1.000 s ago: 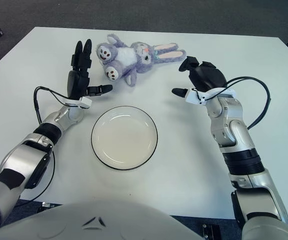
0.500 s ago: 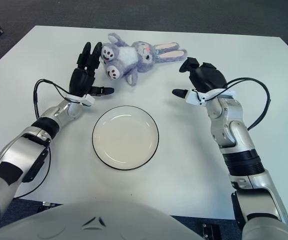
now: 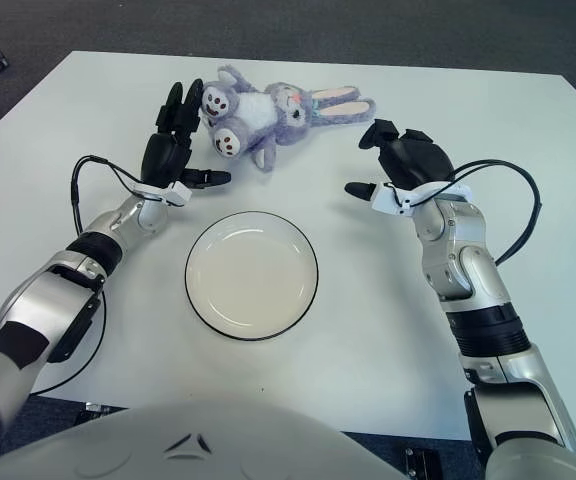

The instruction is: Put the doll into the plate.

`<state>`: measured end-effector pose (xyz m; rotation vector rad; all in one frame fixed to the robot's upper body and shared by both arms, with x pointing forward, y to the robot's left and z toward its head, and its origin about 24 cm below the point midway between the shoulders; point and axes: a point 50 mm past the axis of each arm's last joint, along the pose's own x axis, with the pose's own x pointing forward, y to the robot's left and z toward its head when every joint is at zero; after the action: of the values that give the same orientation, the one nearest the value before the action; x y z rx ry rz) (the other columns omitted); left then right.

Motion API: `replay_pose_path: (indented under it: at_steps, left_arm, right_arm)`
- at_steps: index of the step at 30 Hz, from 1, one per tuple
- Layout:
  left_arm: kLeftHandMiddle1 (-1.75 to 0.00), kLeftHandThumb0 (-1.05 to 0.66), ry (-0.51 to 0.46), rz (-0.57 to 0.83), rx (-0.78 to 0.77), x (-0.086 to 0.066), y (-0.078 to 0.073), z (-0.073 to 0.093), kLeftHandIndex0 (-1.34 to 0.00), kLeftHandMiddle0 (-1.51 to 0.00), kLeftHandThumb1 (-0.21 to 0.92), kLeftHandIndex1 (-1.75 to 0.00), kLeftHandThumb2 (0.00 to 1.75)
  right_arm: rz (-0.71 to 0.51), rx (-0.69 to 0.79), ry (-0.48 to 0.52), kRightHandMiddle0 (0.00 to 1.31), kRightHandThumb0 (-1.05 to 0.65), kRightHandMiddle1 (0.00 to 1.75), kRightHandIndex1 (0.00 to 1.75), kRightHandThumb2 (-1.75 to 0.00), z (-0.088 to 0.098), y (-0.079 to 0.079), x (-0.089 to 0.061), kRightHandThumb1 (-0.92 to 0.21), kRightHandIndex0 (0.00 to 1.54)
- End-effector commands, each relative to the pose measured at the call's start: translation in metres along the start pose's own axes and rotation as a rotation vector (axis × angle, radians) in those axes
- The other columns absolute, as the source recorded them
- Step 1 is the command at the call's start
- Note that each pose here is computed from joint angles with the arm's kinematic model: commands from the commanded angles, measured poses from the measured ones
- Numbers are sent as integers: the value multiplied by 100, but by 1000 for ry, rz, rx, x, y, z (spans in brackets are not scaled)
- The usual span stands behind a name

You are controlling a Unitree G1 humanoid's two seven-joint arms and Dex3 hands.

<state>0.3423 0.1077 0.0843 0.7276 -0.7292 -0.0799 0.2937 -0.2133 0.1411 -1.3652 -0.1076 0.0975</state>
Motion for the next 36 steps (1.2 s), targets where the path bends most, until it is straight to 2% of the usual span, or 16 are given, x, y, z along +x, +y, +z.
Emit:
replay_pose_path:
  at_steps: [1,7,19,25,28,29,31,33,36]
  left_arm:
    - [0,-85,-15,32,-72,8,2,6,0,0,47,-6,60]
    - [-1,-87,-19,51,-155,15,-2,13,0,-2,44,-12,70]
    - [-3,-93,-3,114,-285,21,-6,22,0,-6,49,-9,63]
    - [-8,-89,9,189,-363,28,-7,29,0,-14,44,-36,63]
    - [-9,-88,23,208,-392,30,-9,31,0,-15,43,-41,64]
    - [-11,-88,31,217,-407,31,-9,31,0,-15,43,-45,64]
    - [-33,-87,42,232,-433,33,-10,33,0,-8,41,-56,66]
    - [-45,-87,52,246,-462,34,-12,35,0,-4,39,-62,67]
    - [-55,-88,71,268,-501,36,-13,36,0,-1,38,-69,67]
  right_arm:
    - [-1,-22,16,0,-64,119,101,-67,-4,-4,-3,-81,16]
    - [4,-23,20,0,-64,124,106,-67,-6,-2,-4,-80,17]
    - [11,-3,27,0,-64,123,107,-67,-8,1,-6,-80,16]
    - [24,6,33,0,-64,118,103,-67,-9,3,-9,-81,15]
    - [26,2,30,0,-64,117,102,-67,-10,4,-9,-81,15]
    - [27,0,28,0,-64,117,103,-67,-10,4,-9,-81,16]
    - [29,-4,25,0,-64,118,105,-67,-11,5,-10,-81,17]
    - [31,-6,23,0,-64,118,106,-67,-11,6,-10,-81,17]
    - [32,-6,19,0,-64,117,106,-67,-11,7,-11,-81,17]
